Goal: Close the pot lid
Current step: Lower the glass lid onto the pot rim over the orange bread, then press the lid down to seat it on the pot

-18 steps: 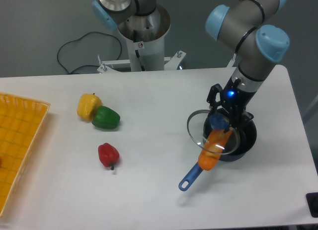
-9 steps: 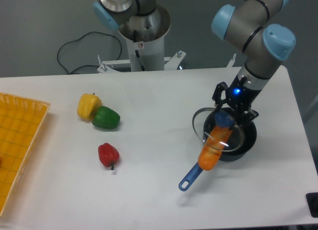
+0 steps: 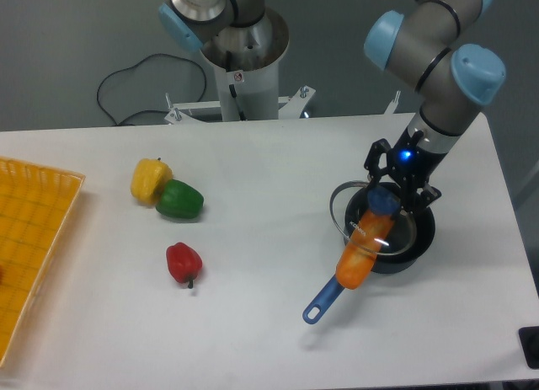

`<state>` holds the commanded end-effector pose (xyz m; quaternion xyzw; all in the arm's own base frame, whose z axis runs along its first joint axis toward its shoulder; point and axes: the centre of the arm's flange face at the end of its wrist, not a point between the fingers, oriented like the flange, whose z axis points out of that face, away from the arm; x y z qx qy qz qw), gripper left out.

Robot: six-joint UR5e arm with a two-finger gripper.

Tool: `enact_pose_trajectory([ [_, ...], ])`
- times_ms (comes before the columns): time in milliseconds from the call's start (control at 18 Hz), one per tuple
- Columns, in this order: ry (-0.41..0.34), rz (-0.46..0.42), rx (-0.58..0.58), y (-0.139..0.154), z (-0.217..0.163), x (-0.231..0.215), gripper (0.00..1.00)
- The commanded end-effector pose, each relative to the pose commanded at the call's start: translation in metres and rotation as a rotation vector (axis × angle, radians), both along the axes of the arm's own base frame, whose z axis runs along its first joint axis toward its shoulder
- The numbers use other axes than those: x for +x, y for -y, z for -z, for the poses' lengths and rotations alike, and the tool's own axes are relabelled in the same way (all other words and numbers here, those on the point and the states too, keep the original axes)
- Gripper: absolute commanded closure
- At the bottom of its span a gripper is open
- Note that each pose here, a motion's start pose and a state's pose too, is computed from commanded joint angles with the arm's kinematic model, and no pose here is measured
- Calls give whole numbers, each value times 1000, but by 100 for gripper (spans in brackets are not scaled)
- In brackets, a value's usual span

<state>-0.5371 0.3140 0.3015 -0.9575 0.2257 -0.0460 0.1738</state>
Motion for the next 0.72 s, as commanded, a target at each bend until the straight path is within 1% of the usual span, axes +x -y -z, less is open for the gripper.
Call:
enact_pose_trajectory([
  [222, -1, 15, 3, 8, 5, -5, 62],
  [722, 9, 5, 0, 7, 9, -5, 63],
])
